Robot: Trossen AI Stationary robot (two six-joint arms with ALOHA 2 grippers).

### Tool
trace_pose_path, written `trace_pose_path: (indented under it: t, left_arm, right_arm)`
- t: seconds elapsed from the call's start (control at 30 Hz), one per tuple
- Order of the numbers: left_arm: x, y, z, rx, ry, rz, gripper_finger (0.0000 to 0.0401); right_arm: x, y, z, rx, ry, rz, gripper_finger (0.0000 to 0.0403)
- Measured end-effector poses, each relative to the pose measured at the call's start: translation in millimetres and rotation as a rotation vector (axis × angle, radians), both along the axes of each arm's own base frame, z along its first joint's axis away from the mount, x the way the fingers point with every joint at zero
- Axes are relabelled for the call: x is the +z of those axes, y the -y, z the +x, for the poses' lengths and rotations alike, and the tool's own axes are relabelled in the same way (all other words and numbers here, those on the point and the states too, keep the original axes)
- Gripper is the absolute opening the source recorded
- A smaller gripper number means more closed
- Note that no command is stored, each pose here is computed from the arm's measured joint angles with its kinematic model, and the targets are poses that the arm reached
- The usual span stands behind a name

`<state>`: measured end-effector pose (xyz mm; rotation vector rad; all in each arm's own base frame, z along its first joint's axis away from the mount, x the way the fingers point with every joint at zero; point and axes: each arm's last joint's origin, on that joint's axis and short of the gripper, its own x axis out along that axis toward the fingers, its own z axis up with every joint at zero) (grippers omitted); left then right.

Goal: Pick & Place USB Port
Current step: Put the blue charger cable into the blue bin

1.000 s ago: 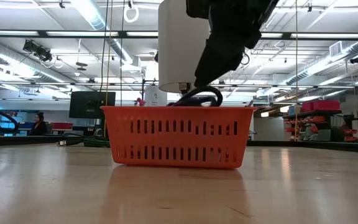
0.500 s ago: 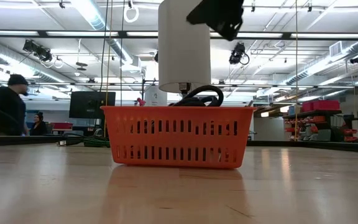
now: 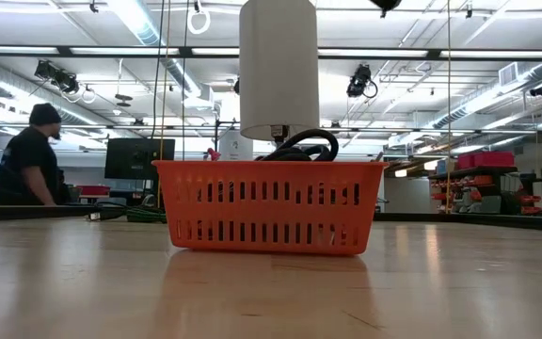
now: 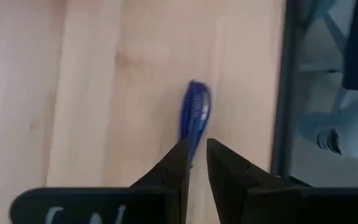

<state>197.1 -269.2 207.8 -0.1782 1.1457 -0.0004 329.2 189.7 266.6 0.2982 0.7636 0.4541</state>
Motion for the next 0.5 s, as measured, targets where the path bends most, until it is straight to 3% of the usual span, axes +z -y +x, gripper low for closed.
trace_pose_path:
  t: [0.23,0.5]
  left_arm:
    - [-24.8,-5.8,-13.7,0.109,-0.116,-0.057,0.0064]
    - [-42.8,-5.9,-19.1,0.120,-0.117,-0.132,0.0144]
  right_arm:
    - [-0.5,-7.7,-5.0,0.014,0.001,-0.015,0.0146]
    - [-0.8,-6.7,-4.4,-0.007,0.018,-0.045,0.0146]
